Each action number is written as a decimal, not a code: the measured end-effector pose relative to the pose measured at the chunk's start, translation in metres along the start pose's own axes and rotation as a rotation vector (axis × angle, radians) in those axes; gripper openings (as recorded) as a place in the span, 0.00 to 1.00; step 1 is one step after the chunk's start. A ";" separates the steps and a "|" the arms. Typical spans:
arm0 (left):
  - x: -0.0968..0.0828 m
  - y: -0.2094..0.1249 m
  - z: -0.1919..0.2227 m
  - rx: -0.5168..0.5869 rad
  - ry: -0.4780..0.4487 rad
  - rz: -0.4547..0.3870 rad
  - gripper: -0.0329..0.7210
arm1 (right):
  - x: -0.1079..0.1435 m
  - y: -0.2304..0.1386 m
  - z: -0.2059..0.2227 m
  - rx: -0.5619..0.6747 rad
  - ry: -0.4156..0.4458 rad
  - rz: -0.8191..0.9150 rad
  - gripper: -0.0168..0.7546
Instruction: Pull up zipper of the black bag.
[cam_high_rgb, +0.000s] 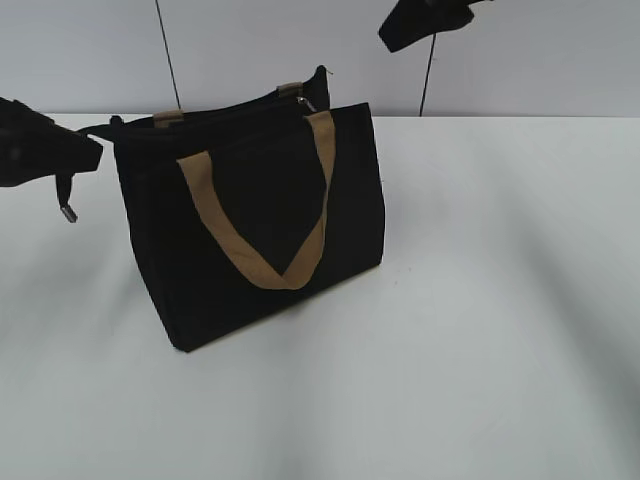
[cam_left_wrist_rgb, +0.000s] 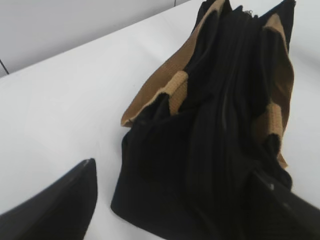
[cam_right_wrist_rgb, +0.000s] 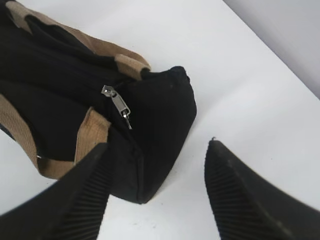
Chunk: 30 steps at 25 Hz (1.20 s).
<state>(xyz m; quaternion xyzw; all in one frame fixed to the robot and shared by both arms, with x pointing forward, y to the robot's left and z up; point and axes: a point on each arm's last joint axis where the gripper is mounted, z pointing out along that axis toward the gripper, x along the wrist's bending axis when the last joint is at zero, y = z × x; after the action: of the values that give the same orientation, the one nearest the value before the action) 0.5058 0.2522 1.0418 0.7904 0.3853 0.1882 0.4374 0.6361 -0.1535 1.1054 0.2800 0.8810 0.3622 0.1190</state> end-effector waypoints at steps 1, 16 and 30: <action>0.001 0.001 -0.001 0.029 -0.003 0.002 0.90 | 0.001 0.000 -0.005 0.012 -0.010 -0.007 0.60; 0.017 0.063 -0.052 0.320 0.156 -0.231 0.86 | 0.005 -0.016 -0.099 0.173 -0.163 0.175 0.60; 0.020 0.044 -0.097 0.575 0.491 -0.396 0.79 | 0.010 -0.037 -0.192 0.096 -0.431 0.361 0.60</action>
<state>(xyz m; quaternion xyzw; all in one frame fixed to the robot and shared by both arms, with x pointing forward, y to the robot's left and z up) 0.4764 0.3071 1.1307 0.7225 0.6594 0.1682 0.1223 0.5337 -0.2790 1.2156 0.5080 0.7875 0.2678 0.2237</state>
